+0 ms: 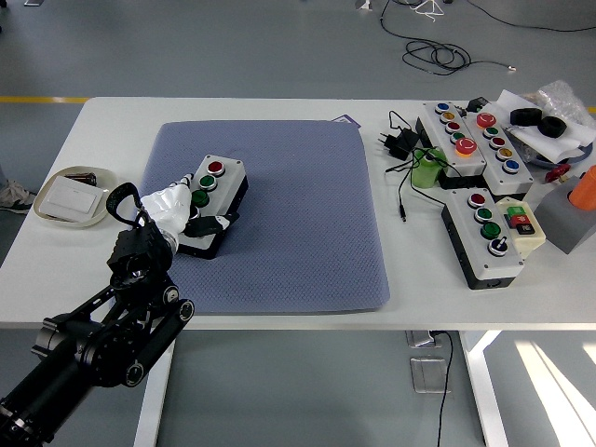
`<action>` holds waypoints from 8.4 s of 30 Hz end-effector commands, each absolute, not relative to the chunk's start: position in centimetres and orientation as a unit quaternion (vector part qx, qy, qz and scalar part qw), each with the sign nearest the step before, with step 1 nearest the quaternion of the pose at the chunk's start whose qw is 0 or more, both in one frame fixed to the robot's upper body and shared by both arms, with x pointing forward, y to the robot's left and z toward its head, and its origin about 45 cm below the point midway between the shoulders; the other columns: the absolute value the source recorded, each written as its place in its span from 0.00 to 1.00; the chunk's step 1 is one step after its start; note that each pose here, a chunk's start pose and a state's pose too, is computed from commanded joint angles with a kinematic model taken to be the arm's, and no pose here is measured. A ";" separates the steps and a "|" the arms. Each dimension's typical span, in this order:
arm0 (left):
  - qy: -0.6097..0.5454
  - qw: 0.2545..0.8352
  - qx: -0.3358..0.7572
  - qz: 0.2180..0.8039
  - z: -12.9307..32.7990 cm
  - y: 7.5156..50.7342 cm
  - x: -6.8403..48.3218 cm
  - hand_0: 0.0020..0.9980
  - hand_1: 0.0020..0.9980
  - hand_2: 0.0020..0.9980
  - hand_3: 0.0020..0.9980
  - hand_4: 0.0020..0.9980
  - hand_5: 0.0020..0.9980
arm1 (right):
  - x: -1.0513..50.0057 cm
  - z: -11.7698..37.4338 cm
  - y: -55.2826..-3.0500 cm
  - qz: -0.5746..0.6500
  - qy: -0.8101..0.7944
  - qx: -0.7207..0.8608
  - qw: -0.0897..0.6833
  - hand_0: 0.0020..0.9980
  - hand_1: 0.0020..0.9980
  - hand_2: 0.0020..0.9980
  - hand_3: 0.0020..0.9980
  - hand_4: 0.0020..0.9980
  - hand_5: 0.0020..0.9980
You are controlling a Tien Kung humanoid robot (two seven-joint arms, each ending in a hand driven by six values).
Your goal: Pick up the button,place it on the desk,press the button,press the button
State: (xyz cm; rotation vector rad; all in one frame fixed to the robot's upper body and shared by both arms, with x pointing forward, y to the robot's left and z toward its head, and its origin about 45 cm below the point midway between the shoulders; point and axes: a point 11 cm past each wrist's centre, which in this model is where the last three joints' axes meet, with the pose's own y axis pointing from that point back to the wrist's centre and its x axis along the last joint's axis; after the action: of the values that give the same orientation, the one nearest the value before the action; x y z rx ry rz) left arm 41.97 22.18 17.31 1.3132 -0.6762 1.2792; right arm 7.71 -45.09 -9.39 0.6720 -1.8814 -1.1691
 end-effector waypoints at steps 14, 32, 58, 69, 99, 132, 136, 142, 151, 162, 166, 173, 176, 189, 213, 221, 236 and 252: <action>-0.302 0.552 0.567 0.531 17.2 22.2 42.3 0.20 0.37 0.37 0.56 0.82 0.27 | 7.8 -9.3 -45.3 -0.460 -0.745 0.265 0.403 0.79 0.80 0.82 0.75 0.41 0.48; -0.343 0.525 0.559 0.543 19.3 24.5 43.1 0.12 0.22 0.16 0.31 0.62 0.00 | 7.4 -9.4 -45.3 -0.461 -0.744 0.262 0.407 0.79 0.80 0.82 0.75 0.41 0.48; -0.646 0.620 0.322 0.308 24.4 19.4 42.6 0.11 0.22 0.17 0.31 0.66 0.00 | 7.4 -9.4 -45.3 -0.461 -0.743 0.263 0.409 0.79 0.80 0.82 0.75 0.41 0.48; -0.655 0.619 0.315 0.299 22.6 19.1 42.3 0.12 0.22 0.17 0.31 0.67 0.00 | 7.4 -9.4 -45.2 -0.462 -0.741 0.263 0.410 0.79 0.80 0.82 0.75 0.41 0.48; -0.618 0.647 0.365 0.258 19.9 19.6 43.3 0.50 0.63 0.87 0.94 0.76 0.06 | 7.4 -9.3 -45.3 -0.460 -0.742 0.263 0.411 0.79 0.80 0.82 0.75 0.41 0.48; -0.605 0.676 0.309 0.285 28.5 15.3 39.8 0.00 0.10 0.19 0.82 0.61 0.42 | 7.2 -9.4 -45.3 -0.460 -0.741 0.263 0.413 0.79 0.80 0.82 0.75 0.41 0.48; -0.590 0.683 0.333 0.275 27.9 15.4 39.9 0.00 0.10 0.19 0.82 0.61 0.42 | 7.3 -9.4 -45.3 -0.460 -0.741 0.263 0.412 0.79 0.80 0.82 0.75 0.41 0.48; -0.567 0.683 0.384 0.253 26.4 15.8 40.1 0.00 0.09 0.18 0.81 0.61 0.45 | 7.4 -9.3 -45.3 -0.459 -0.742 0.264 0.411 0.79 0.80 0.82 0.75 0.41 0.48; -0.554 0.682 0.409 0.246 25.4 16.6 40.3 0.00 0.06 0.15 0.78 0.58 0.44 | 7.4 -9.3 -45.3 -0.459 -0.742 0.264 0.412 0.79 0.80 0.82 0.75 0.41 0.48; -0.542 0.681 0.432 0.236 23.9 16.7 40.2 0.00 0.05 0.14 0.76 0.58 0.44 | 7.4 -9.4 -45.3 -0.460 -0.742 0.263 0.411 0.79 0.80 0.82 0.75 0.41 0.48; -0.536 0.682 0.441 0.230 23.3 16.8 40.1 0.00 0.05 0.14 0.76 0.58 0.44 | 7.4 -9.3 -45.3 -0.460 -0.742 0.263 0.411 0.79 0.80 0.82 0.75 0.41 0.48; -0.535 0.684 0.444 0.221 22.9 16.7 39.8 0.00 0.05 0.14 0.75 0.58 0.44 | 7.4 -9.3 -45.3 -0.460 -0.742 0.263 0.411 0.79 0.80 0.82 0.75 0.41 0.48; -0.539 0.686 0.434 0.227 23.3 16.5 39.8 0.00 0.05 0.14 0.75 0.58 0.44 | 7.4 -9.3 -45.3 -0.460 -0.742 0.263 0.411 0.79 0.80 0.82 0.75 0.41 0.48; -0.562 0.699 0.362 0.254 25.9 13.9 39.4 0.00 0.05 0.14 0.75 0.57 0.43 | 7.3 -9.3 -45.3 -0.460 -0.741 0.263 0.412 0.79 0.80 0.82 0.75 0.41 0.48; -0.520 0.708 0.414 0.238 22.1 14.8 40.8 0.00 0.04 0.12 0.76 0.59 0.46 | 7.4 -9.3 -45.3 -0.459 -0.741 0.265 0.412 0.79 0.80 0.82 0.75 0.41 0.48; -0.515 0.704 0.437 0.222 21.3 15.4 40.6 0.00 0.03 0.12 0.75 0.59 0.46 | 7.5 -9.3 -45.3 -0.459 -0.742 0.265 0.411 0.79 0.80 0.82 0.75 0.41 0.48; -0.536 0.709 0.288 0.355 28.2 14.9 41.2 0.00 0.00 0.09 0.79 0.71 0.62 | 7.4 -9.4 -45.3 -0.459 -0.741 0.264 0.412 0.79 0.80 0.82 0.75 0.41 0.48; -0.319 0.709 0.097 0.621 31.1 24.6 44.3 0.62 0.70 0.78 0.99 0.76 0.94 | 7.3 -9.4 -45.3 -0.460 -0.741 0.263 0.412 0.79 0.80 0.82 0.75 0.41 0.48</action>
State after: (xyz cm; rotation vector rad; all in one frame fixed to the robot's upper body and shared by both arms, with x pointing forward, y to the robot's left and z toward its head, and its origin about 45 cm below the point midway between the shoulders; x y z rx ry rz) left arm 44.28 24.59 31.15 0.2158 -0.7081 1.3789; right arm 7.30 -45.26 -9.38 0.6620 -1.8644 -1.1560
